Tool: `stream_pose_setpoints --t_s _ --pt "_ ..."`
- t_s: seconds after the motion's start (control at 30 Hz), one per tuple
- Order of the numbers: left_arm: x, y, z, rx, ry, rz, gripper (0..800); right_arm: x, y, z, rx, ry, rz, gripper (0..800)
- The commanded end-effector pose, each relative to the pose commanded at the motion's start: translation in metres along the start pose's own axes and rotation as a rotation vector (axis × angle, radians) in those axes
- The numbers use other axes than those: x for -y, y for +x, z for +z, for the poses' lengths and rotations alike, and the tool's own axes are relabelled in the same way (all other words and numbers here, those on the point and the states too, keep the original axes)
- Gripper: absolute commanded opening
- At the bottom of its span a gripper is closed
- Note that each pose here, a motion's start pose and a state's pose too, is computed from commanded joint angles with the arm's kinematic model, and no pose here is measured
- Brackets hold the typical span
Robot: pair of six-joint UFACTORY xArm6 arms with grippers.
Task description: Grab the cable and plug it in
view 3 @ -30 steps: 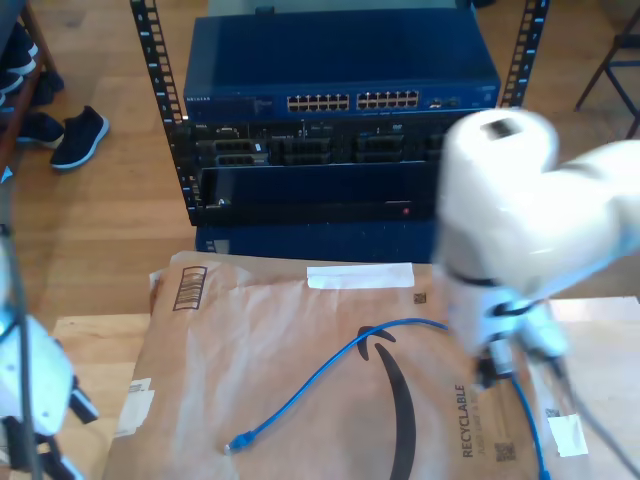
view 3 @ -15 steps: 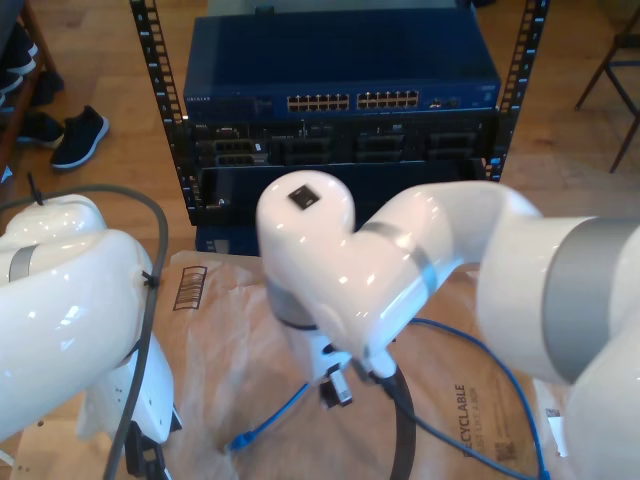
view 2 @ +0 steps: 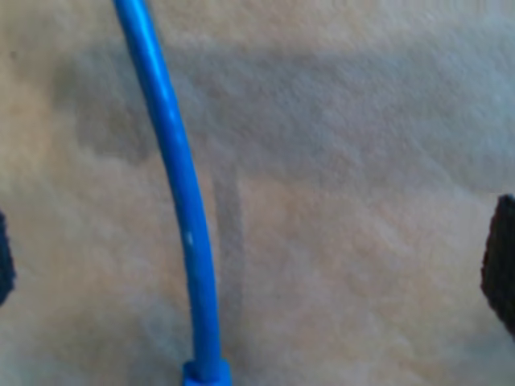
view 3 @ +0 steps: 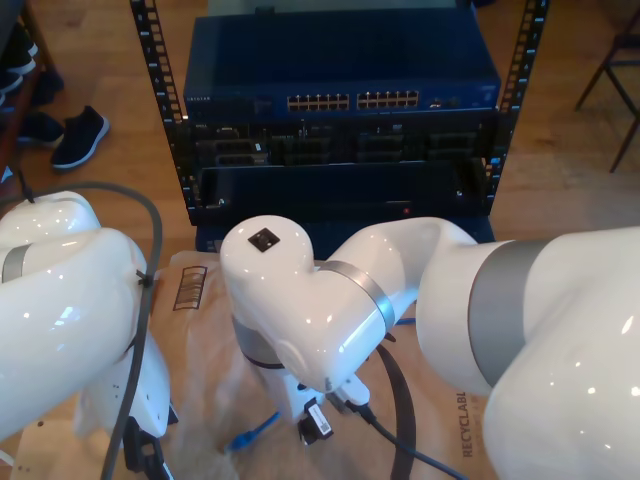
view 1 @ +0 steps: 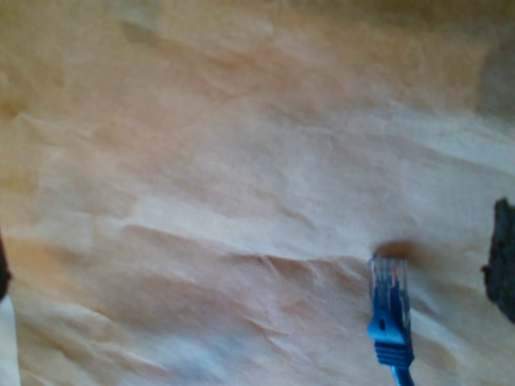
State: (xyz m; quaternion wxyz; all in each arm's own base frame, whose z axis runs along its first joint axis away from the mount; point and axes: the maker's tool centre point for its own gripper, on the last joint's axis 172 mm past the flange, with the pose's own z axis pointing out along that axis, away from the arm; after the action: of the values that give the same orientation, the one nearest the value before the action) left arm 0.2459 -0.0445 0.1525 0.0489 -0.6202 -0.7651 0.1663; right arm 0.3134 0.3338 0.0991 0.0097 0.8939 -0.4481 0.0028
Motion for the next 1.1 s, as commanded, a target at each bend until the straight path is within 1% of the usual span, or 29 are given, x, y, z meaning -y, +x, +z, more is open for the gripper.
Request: stream_pose_setpoints --t_s 0.13,0.3,0.33,0.6,0.7,0.77,0.8,0.83,0.93,1.07,1.1 --pt "0.0 0.0 0.0 0.0 0.0 0.0 798 -0.003 0.0 0.011 -0.003 -0.021 -0.031 781" --pt "0.0 0.0 0.001 0.0 0.001 -0.001 799 -0.003 -0.004 0.012 0.021 -0.026 -0.008 768" --pt "-0.001 0.0 0.001 0.0 -0.002 -0.001 798 -0.002 -0.005 0.012 0.026 -0.025 -0.004 755" --pt "-0.001 0.0 0.001 0.0 -0.003 -0.001 798 0.003 -0.002 0.023 0.027 -0.02 0.008 737" --pt "-0.001 0.0 0.001 0.0 -0.003 -0.001 798 0.006 0.001 0.025 0.037 -0.024 0.035 697" --pt "-0.001 0.0 0.001 0.0 -0.002 -0.001 799 0.008 0.006 0.023 0.056 -0.022 0.069 640" --pt "-0.001 0.0 0.001 0.0 -0.002 -0.001 798 0.008 0.005 0.022 0.059 -0.021 0.072 614" --pt "-0.001 0.0 0.001 0.0 -0.002 -0.001 799 0.008 0.005 0.022 0.06 -0.019 0.075 555" --pt "-0.001 0.0 0.001 0.0 -0.002 -0.001 798 0.009 0.006 0.021 0.06 -0.019 0.078 475" --pt "0.0 0.0 0.001 0.0 0.001 -0.001 798 0.009 0.006 0.021 0.061 -0.018 0.078 433" --pt "0.0 0.0 0.001 0.0 0.001 -0.001 799 0.009 0.006 0.021 0.06 -0.019 0.079 402"
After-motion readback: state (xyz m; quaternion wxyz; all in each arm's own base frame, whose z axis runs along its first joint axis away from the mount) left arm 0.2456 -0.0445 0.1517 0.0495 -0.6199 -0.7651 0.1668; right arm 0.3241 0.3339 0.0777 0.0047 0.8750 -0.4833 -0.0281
